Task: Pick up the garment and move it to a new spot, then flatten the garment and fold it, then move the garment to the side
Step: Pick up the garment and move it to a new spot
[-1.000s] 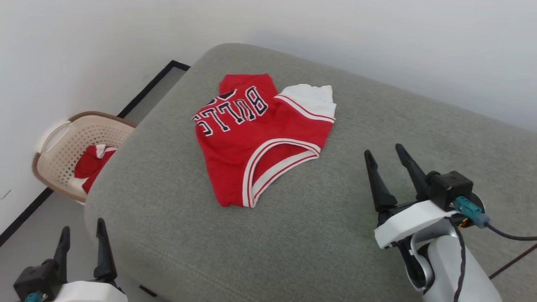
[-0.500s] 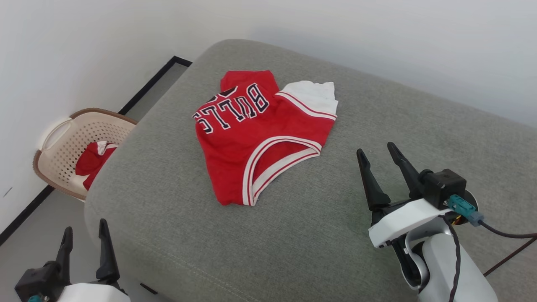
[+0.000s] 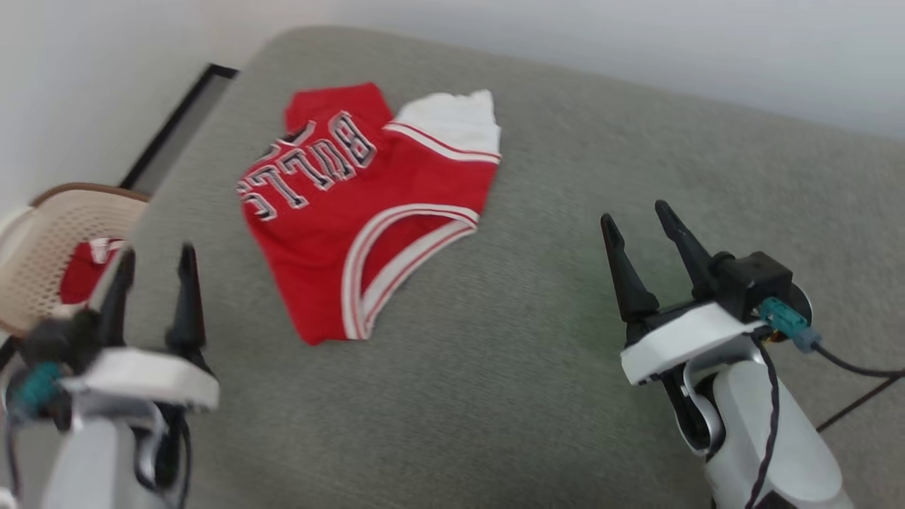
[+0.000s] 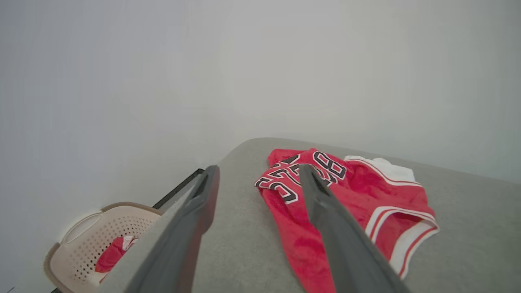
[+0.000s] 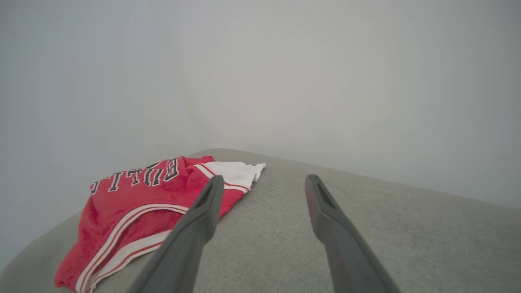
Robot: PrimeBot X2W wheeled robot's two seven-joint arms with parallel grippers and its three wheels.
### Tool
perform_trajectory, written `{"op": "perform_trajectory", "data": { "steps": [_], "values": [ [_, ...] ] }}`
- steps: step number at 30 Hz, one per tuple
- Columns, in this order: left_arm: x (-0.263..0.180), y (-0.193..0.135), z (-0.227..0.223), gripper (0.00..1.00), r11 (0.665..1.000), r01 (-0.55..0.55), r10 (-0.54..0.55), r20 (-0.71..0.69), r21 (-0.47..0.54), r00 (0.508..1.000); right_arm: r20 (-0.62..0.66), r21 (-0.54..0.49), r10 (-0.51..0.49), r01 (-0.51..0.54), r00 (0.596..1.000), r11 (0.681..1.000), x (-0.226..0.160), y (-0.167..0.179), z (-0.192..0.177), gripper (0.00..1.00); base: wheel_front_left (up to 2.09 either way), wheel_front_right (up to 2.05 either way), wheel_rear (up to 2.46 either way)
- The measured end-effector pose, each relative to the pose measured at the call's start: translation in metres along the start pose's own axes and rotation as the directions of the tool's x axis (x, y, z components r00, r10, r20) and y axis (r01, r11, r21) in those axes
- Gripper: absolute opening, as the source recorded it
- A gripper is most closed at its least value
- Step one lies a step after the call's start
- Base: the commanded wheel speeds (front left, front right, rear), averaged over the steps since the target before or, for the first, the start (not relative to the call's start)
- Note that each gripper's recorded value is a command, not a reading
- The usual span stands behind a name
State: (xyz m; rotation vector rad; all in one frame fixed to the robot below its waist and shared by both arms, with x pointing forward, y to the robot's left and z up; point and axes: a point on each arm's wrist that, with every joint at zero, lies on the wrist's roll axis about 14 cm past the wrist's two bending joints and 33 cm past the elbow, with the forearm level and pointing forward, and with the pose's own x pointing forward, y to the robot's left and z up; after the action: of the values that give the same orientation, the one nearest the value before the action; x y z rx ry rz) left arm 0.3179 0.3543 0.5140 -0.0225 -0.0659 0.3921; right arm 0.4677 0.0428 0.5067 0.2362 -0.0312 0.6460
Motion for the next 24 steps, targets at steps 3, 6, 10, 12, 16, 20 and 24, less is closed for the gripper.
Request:
{"op": "perform_trajectory", "data": {
  "steps": [3, 6, 10, 12, 16, 20, 24],
  "values": [
    [0.034, -0.009, -0.003, 1.00, 0.998, 0.055, -0.055, -0.022, -0.017, 0.998, -0.001, 0.003, -0.040, 0.040, 0.999, 0.999, -0.001, -0.018, -0.004, 1.00, 0.00, 0.00, 0.00],
    [0.066, -0.011, -0.008, 1.00, 0.996, 0.086, -0.087, -0.065, -0.030, 0.994, -0.001, 0.002, -0.083, 0.083, 0.997, 0.997, -0.004, -0.037, -0.006, 1.00, 0.00, 0.00, 0.00],
    [0.094, -0.018, -0.043, 1.00, 0.990, 0.130, -0.138, -0.272, -0.046, 0.952, -0.013, 0.001, -0.152, 0.152, 0.988, 0.988, -0.014, -0.064, -0.013, 1.00, 0.00, 0.00, 0.00],
    [0.096, -0.026, -0.080, 1.00, 0.985, 0.148, -0.175, -0.475, -0.093, 0.862, -0.021, 0.001, -0.207, 0.207, 0.978, 0.978, -0.025, -0.083, -0.017, 1.00, 0.00, 0.00, 0.00],
    [0.093, -0.033, -0.107, 1.00, 0.975, 0.145, -0.220, -0.661, -0.168, 0.718, -0.025, -0.001, -0.253, 0.253, 0.967, 0.968, -0.036, -0.099, -0.020, 1.00, 0.00, 0.00, 0.00],
    [0.088, -0.046, -0.124, 1.00, 0.961, 0.148, -0.276, -0.758, -0.234, 0.590, -0.034, -0.003, -0.274, 0.274, 0.961, 0.962, -0.039, -0.109, -0.025, 1.00, 0.00, 0.00, 0.00],
    [0.090, -0.067, -0.138, 1.00, 0.945, 0.166, -0.327, -0.794, -0.281, 0.513, -0.041, -0.013, -0.284, 0.283, 0.958, 0.959, -0.037, -0.118, -0.032, 1.00, 0.00, 0.00, 0.00]
  ]
}}
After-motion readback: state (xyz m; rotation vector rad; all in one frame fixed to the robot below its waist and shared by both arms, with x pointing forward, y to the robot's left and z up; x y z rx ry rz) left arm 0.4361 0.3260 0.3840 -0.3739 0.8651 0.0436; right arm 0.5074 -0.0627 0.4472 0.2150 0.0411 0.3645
